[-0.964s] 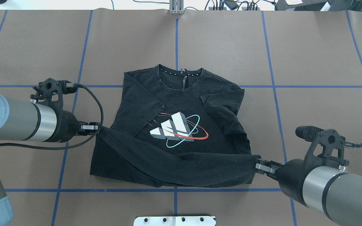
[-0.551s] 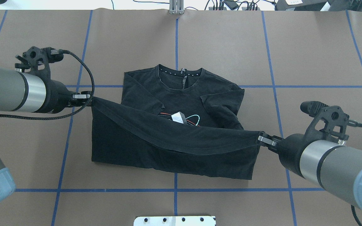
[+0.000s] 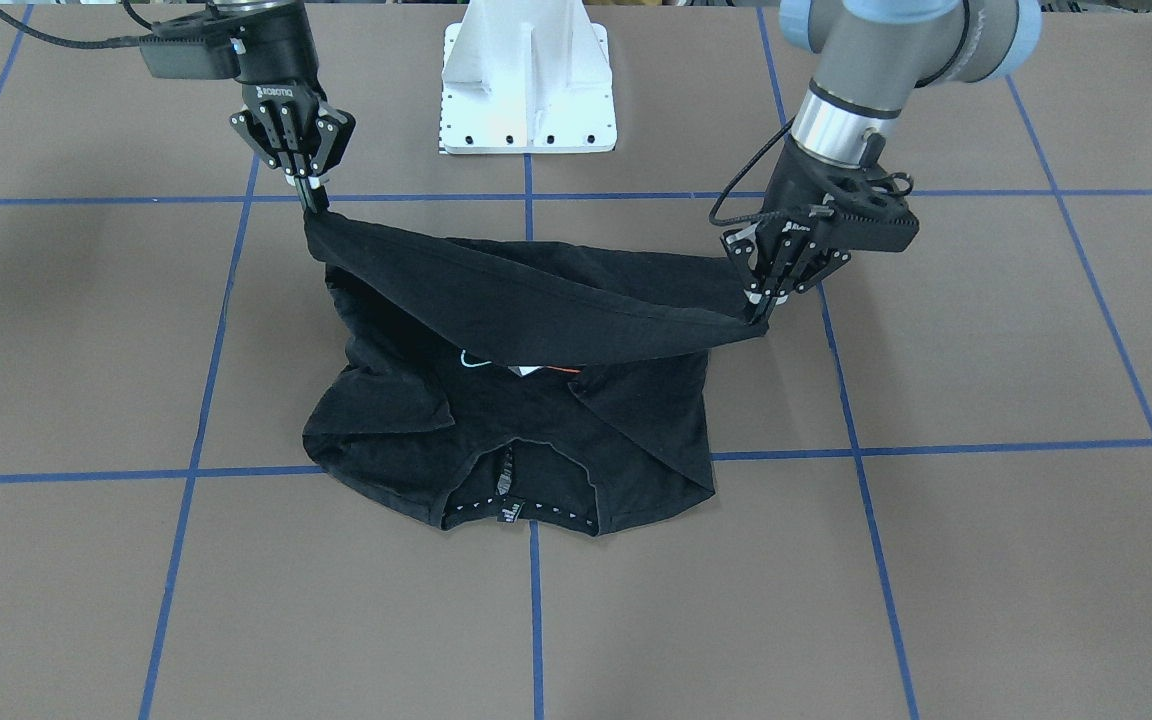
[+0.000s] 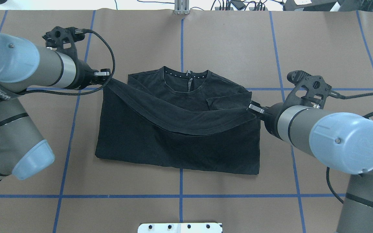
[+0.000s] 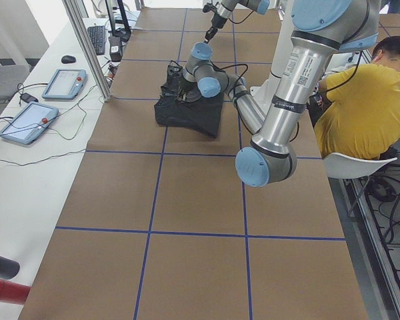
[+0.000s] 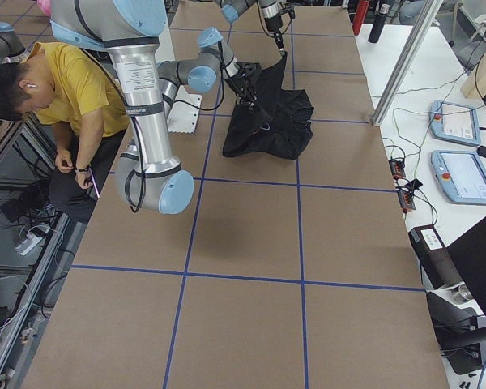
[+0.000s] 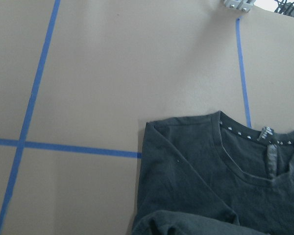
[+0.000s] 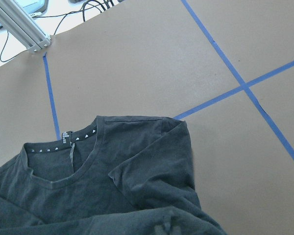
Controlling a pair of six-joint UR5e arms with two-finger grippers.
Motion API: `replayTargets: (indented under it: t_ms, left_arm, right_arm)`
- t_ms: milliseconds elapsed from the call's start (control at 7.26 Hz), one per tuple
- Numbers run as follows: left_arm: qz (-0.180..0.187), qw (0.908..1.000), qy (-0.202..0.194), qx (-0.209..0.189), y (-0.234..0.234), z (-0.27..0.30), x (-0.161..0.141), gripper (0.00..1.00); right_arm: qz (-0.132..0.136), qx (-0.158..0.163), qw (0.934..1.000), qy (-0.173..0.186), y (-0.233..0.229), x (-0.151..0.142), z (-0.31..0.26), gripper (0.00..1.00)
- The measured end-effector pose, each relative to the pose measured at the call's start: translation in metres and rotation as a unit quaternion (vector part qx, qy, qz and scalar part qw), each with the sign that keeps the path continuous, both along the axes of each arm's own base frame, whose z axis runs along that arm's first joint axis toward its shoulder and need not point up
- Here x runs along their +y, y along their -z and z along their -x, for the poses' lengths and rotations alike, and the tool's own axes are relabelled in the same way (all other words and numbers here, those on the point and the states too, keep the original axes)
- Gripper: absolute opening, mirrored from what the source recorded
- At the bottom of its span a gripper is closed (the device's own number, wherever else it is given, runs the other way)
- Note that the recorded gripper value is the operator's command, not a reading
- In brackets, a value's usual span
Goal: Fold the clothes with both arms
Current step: 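Lift the hem with both grippers and carry it toward the collar, then lay the hem down at the collar with both grippers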
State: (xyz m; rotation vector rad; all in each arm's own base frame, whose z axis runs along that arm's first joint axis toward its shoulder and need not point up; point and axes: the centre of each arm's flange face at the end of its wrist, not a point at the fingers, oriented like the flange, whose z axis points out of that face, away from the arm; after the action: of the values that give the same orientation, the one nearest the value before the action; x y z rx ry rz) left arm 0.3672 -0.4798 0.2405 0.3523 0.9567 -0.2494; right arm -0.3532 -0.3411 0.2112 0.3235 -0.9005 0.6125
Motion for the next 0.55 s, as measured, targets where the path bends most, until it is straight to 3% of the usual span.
replayTargets:
  t_ms: [551]
  left_arm:
    - [-0.008, 0.9995, 0.022, -0.022, -0.018, -0.038, -0.052, 0.00]
  right_arm:
    - [0.019, 0.032, 0.9991, -0.018, -0.007, -0.093, 0.001, 0.00]
